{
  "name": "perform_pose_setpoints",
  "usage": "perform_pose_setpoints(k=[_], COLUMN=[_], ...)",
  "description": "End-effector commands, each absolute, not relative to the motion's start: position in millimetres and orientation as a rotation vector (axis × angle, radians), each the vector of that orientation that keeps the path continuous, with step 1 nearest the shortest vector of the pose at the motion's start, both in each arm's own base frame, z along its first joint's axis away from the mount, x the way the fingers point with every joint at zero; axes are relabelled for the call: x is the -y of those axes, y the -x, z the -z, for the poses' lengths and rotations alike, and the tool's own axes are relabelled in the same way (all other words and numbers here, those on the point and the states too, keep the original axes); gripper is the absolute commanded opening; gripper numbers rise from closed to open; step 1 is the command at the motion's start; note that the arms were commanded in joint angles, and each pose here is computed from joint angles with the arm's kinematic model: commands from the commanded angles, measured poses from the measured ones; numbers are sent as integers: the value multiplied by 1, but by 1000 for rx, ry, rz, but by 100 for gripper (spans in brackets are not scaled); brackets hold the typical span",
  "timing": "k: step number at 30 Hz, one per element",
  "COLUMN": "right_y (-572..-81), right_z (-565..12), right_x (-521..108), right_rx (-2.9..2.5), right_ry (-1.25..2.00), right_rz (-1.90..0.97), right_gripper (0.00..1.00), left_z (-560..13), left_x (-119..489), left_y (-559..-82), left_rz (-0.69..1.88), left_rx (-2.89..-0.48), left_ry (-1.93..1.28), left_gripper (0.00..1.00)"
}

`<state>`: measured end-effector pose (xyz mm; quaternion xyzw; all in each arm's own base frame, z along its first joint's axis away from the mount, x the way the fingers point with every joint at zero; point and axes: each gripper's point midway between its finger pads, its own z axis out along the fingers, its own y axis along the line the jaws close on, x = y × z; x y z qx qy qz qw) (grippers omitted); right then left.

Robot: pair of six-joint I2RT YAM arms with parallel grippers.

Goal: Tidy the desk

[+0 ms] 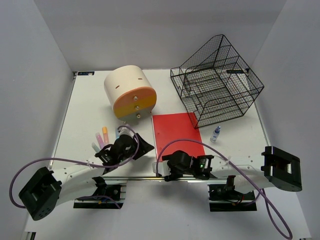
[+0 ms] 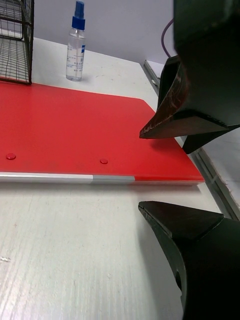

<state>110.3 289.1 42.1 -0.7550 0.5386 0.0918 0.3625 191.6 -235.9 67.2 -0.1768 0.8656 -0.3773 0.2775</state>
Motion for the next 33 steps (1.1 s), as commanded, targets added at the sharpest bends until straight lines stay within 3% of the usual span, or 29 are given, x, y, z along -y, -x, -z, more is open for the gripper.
perform_pose_setpoints(k=[1,22,33], right_y=[-110,-111,-115], right_z=[-45,-36,-29], right_x=[-298,-301,-296], right_rx=[-1374,-1240,-1171], right_ry=[1896,1878,1894], right_rz=[-236,17,123], right_gripper=[67,52,38], left_z=[-67,-70,-74], left_x=[231,224,224], left_y=[-190,-186,-185], left_rz=[998,1008,1022], left_rx=[-2320,-2297,-2284], left_ry=[494,513,514], left_gripper=[63,63,63])
